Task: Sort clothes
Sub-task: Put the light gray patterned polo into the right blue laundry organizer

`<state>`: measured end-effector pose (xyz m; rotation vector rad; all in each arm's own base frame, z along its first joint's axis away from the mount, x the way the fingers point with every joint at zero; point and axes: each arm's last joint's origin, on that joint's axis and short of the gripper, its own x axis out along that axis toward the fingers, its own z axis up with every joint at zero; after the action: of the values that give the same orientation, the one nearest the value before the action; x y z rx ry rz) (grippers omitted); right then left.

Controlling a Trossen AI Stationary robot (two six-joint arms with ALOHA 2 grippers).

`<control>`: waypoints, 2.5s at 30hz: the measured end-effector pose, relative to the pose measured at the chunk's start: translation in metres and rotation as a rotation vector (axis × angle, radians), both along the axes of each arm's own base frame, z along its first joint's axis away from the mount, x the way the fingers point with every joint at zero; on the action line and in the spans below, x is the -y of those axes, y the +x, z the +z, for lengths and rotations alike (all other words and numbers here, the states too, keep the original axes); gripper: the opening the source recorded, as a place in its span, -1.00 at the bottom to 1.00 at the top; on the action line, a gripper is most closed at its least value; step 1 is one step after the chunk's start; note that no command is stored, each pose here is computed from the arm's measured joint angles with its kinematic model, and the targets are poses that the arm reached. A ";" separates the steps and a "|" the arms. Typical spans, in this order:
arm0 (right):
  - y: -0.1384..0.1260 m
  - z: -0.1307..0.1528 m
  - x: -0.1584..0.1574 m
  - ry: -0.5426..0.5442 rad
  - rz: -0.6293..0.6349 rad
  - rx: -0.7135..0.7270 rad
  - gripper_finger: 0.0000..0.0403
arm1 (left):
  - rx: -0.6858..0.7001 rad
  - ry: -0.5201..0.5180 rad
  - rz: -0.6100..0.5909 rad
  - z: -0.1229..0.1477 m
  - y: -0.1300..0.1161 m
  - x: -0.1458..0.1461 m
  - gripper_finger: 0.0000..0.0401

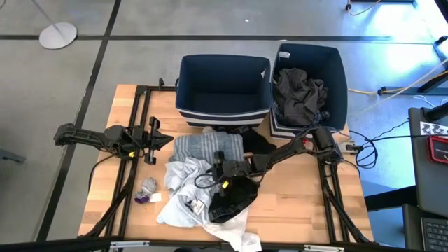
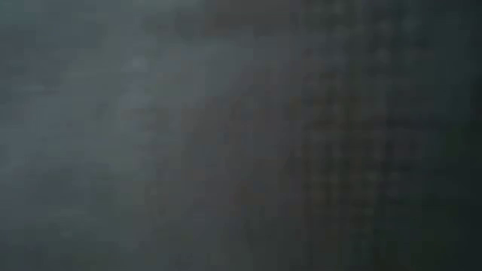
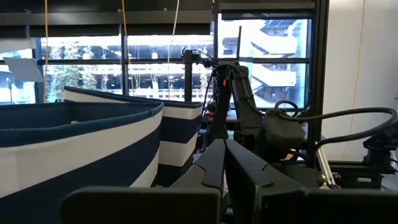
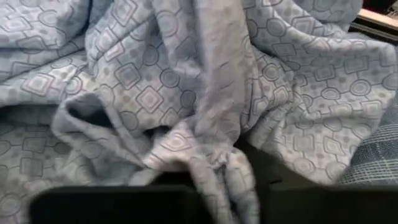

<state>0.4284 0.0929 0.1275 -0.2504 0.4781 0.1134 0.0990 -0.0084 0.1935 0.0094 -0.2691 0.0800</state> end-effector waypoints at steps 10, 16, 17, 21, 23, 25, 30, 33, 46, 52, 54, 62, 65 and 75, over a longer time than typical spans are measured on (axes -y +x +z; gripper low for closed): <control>-0.008 0.023 -0.014 -0.059 0.013 0.025 -0.73 | -0.007 0.002 0.001 -0.001 0.000 0.000 -0.98; -0.020 0.067 -0.021 -0.075 0.033 0.112 -0.91 | -0.009 0.001 0.005 -0.001 0.000 0.000 -0.98; -0.023 0.073 -0.022 -0.079 0.034 0.111 -0.93 | -0.010 0.001 0.004 -0.001 0.000 0.000 -0.98; -0.033 0.098 -0.019 -0.110 -0.003 0.134 -0.90 | -0.009 0.000 0.005 -0.001 0.000 0.000 -0.98; -0.037 0.109 -0.017 -0.128 -0.035 0.148 -0.84 | -0.010 0.000 0.005 -0.001 0.000 0.000 -0.98; -0.043 0.119 -0.014 -0.146 -0.057 0.149 -0.82 | -0.009 0.000 0.005 -0.001 0.000 0.000 -0.98; -0.059 0.152 -0.008 -0.194 -0.098 0.202 -0.88 | -0.010 0.000 0.005 -0.001 0.000 0.000 -0.98; -0.072 0.173 -0.002 -0.222 -0.147 0.238 -0.90 | -0.010 0.000 0.005 -0.001 0.000 0.000 -0.98; -0.161 0.278 0.033 -0.382 -0.451 0.455 -0.86 | -0.011 0.000 0.005 -0.001 0.000 0.000 -0.98; -0.206 0.314 0.047 -0.353 -0.519 0.583 -0.84 | -0.010 -0.001 0.008 -0.001 0.000 0.000 -0.98; -0.219 0.324 0.052 -0.375 -0.548 0.620 -0.84 | -0.011 -0.001 0.008 -0.001 0.000 0.000 -0.98; -0.254 0.358 0.064 -0.576 -0.693 0.705 -0.84 | -0.011 0.000 0.012 -0.001 0.000 0.000 -0.98; -0.261 0.374 0.067 -0.598 -0.728 0.713 -0.84 | -0.011 0.000 0.012 -0.001 0.000 0.000 -0.98; -0.273 0.444 0.071 -0.527 -0.809 0.791 -0.84 | -0.012 0.003 0.013 -0.001 0.000 0.000 -0.98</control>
<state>0.1553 0.0222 0.5718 -0.5652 -0.2184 -0.8881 0.0993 -0.0081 0.1924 0.0145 -0.2569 0.0922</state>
